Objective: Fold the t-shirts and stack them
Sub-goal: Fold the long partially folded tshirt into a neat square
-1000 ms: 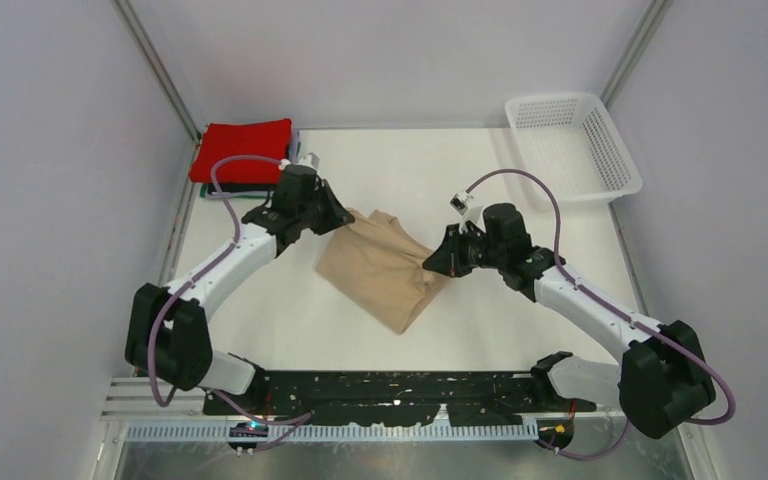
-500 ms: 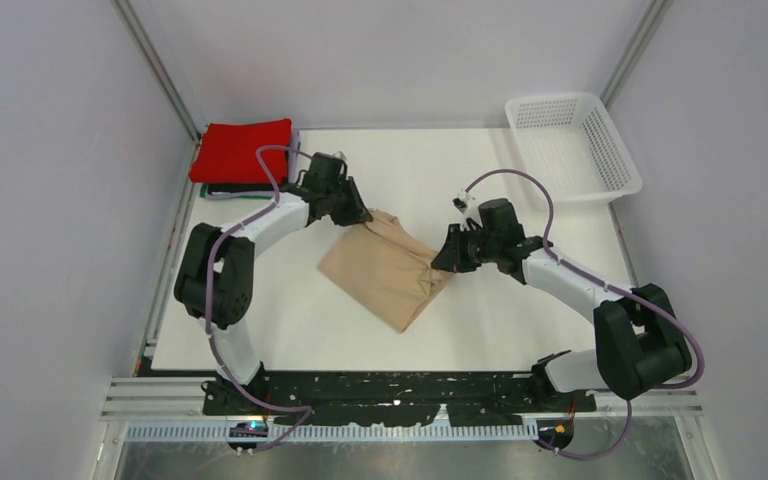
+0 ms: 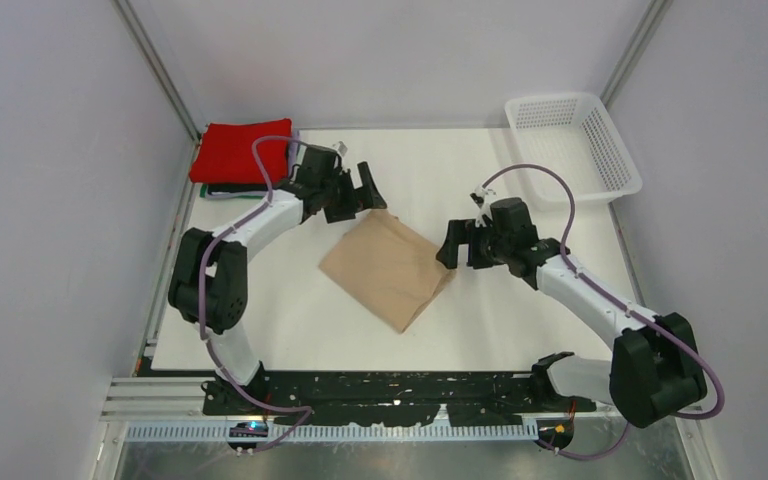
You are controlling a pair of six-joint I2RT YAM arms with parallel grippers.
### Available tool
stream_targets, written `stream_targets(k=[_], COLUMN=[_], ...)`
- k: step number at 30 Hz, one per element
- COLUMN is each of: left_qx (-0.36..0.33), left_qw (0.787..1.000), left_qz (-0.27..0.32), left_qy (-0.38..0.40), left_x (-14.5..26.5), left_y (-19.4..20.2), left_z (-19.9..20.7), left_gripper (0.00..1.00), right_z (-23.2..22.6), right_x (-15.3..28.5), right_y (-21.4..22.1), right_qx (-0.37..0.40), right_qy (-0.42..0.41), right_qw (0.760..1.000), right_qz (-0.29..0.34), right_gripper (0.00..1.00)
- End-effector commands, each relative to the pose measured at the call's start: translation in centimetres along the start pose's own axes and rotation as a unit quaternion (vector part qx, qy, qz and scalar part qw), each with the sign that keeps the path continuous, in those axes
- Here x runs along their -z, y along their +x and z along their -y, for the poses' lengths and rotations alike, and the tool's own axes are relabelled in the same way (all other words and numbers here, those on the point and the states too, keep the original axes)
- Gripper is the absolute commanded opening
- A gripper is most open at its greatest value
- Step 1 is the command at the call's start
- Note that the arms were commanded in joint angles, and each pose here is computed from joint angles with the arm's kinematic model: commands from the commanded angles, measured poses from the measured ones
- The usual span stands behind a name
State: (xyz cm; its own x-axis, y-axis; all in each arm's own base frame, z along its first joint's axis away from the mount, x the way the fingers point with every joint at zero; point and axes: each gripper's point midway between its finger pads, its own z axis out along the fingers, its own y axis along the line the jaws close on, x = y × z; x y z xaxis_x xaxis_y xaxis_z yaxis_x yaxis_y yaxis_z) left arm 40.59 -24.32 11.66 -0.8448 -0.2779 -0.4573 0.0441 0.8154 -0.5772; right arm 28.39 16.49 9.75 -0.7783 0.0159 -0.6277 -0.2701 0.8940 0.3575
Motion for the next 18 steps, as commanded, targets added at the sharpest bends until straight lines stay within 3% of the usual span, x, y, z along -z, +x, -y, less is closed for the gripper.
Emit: stream_targets(k=[1, 4, 7, 18], left_qx=[-0.062, -0.069, -0.062, 0.0], left_qw=[0.995, 0.994, 0.995, 0.995], left_qz=[0.008, -0.014, -0.03, -0.096], left_qy=[0.076, 0.084, 0.069, -0.004], left_x=[1.7, 0.5, -1.3, -7.6], left_y=[-0.1, 1.0, 1.1, 2.1], left_z=[4.6, 5.1, 4.5, 1.4], left_gripper=[1.0, 0.99, 1.0, 1.0], right_z=[-5.1, -8.9, -10.2, -3.0], right_x=[1.8, 1.7, 1.0, -6.6], right_y=[-2.9, -1.7, -1.5, 2.3], right_qx=[0.027, 0.022, 0.022, -0.029], right_qy=[-0.125, -0.222, -0.245, -0.075], right_qw=[0.99, 0.974, 0.969, 0.994], right_qz=[0.059, 0.04, 0.033, -0.08], right_gripper=[0.95, 0.95, 0.95, 0.95])
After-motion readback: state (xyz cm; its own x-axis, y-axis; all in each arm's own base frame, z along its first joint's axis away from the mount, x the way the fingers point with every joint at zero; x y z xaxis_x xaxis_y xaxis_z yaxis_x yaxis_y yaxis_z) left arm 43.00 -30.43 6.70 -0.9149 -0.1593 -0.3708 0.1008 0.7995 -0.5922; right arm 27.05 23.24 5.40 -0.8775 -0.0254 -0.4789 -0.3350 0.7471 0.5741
